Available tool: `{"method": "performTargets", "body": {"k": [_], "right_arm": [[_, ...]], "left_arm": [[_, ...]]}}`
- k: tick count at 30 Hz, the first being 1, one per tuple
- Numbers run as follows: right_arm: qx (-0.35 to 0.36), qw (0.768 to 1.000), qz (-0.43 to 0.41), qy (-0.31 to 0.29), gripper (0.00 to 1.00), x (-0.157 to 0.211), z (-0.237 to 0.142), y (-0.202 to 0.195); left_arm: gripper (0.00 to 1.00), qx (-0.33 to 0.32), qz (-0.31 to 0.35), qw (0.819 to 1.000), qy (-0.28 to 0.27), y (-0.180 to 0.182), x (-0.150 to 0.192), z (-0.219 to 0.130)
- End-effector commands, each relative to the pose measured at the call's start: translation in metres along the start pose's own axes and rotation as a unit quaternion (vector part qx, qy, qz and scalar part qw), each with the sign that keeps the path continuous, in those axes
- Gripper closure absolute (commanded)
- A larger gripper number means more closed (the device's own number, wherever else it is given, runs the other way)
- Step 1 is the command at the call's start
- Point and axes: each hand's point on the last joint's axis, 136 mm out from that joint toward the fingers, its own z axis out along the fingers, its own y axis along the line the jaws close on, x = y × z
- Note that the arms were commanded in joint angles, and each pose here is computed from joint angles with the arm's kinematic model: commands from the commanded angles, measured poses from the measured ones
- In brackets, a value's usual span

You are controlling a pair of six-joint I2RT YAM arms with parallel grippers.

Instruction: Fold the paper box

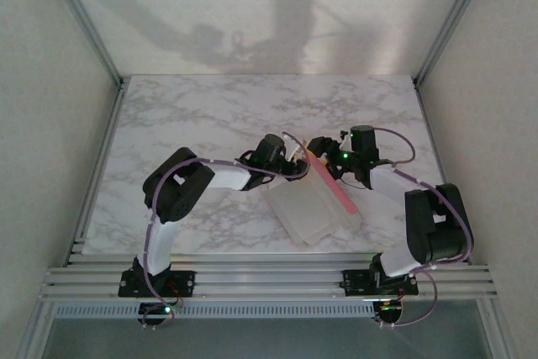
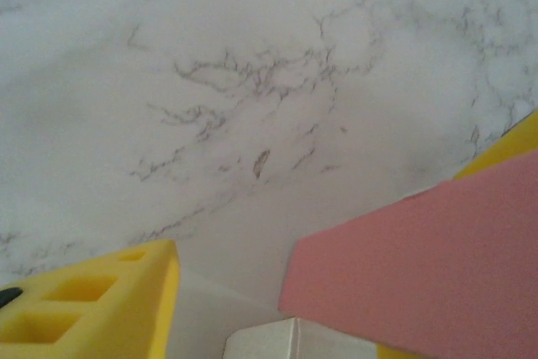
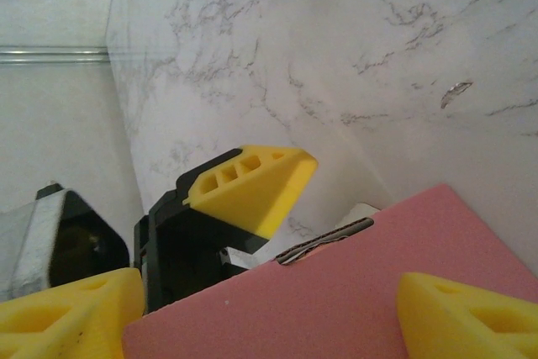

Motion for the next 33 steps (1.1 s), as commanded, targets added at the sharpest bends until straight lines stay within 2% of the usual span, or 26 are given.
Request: {"method": "performTargets", "body": {"k": [1, 6, 16, 20, 33], "right_arm": [[0.017, 0.999, 0.009, 0.03, 0.22, 0.016, 0.0, -0.009], [0.018, 0.999, 0.009, 0.029, 0.22, 0.016, 0.0, -0.01], [0.018, 0.999, 0.012, 0.031, 0.22, 0.018, 0.0, -0.013], [0.018, 0.999, 0.014, 0.032, 0.22, 0.019, 0.001, -0.015], [0.017, 0.999, 0.015, 0.031, 0.22, 0.018, 0.003, -0.016]], "left_arm": [[0.4, -0.029, -0.005, 0.998, 0.051, 0.024, 0.027, 0.004], [0.41, -0.029, -0.014, 0.998, 0.054, 0.025, 0.03, 0.007], [0.39, 0.018, -0.041, 0.999, 0.024, 0.016, 0.016, 0.008], [0.33, 0.045, -0.056, 0.997, 0.007, 0.012, 0.007, 0.003], [0.32, 0.051, -0.071, 0.996, -0.017, 0.01, -0.004, -0.002]]}}
